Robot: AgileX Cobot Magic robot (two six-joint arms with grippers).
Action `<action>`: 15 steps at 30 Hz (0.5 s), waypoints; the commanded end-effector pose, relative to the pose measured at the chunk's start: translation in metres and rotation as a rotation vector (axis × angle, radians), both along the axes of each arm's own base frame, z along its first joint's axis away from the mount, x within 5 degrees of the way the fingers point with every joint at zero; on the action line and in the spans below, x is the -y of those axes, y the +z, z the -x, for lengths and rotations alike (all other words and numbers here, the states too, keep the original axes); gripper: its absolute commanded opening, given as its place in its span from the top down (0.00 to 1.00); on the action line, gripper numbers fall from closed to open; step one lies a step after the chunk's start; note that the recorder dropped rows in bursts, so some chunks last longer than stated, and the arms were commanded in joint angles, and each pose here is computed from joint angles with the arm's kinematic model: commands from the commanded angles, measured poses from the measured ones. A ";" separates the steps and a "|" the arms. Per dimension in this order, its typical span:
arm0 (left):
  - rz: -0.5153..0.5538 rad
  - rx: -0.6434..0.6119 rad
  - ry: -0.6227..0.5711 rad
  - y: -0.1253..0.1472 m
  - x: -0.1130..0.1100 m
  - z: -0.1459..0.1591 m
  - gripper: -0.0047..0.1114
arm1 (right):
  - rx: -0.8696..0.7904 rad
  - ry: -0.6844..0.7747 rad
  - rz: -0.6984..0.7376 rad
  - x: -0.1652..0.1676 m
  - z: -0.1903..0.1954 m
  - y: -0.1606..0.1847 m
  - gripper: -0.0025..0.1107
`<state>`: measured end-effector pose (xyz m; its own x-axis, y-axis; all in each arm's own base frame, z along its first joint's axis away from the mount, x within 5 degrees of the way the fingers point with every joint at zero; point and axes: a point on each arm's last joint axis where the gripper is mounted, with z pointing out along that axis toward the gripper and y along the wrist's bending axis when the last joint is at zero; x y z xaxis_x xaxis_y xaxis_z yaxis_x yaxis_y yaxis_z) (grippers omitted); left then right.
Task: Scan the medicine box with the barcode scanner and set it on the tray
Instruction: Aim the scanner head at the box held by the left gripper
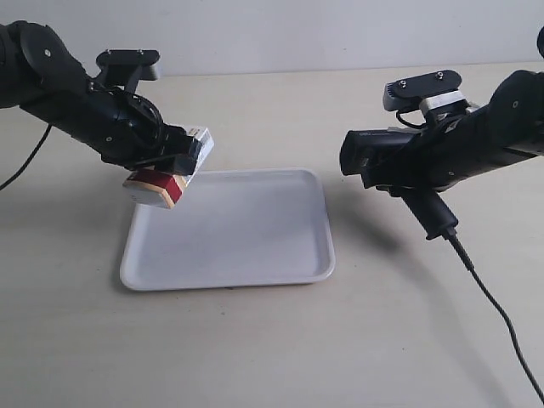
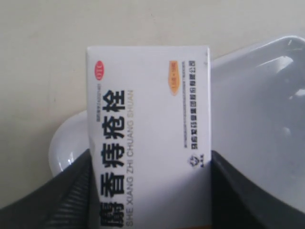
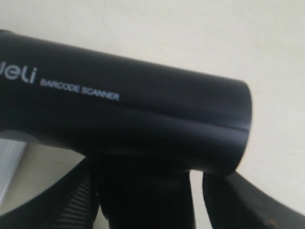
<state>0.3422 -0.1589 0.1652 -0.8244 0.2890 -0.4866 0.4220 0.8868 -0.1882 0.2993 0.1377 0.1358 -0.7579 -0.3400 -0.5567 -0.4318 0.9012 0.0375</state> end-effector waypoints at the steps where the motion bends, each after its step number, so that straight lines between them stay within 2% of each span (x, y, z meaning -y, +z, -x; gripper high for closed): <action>1: -0.011 0.049 -0.023 0.002 0.001 -0.004 0.96 | 0.032 0.015 0.006 -0.001 -0.004 0.003 0.98; 3: -0.060 0.088 -0.131 0.002 0.001 -0.004 0.96 | 0.037 0.032 0.017 -0.001 -0.003 0.005 0.98; 5: -0.155 0.152 -0.345 0.002 0.001 -0.002 0.96 | 0.035 0.052 0.025 -0.001 -0.001 0.009 0.98; 7: -0.212 0.178 -0.508 0.001 0.001 0.002 0.96 | 0.028 0.065 0.025 0.000 0.002 0.015 0.98; 11: -0.226 0.183 -0.627 0.000 0.003 0.006 0.96 | 0.031 0.136 0.079 0.002 0.006 0.019 0.98; 13: -0.233 0.185 -0.742 -0.002 0.004 0.011 0.96 | 0.022 0.188 0.132 0.005 0.007 0.017 0.98; 15: -0.216 0.199 -0.814 -0.003 0.006 0.015 0.96 | 0.005 0.178 0.144 0.011 0.006 0.016 0.98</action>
<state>0.3330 -0.1613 0.1617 -0.3248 0.8285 -0.4562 0.9074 0.4090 0.0967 0.2908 0.1343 0.1483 -0.6918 -0.5131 -0.5081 -0.5695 0.8203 -0.0529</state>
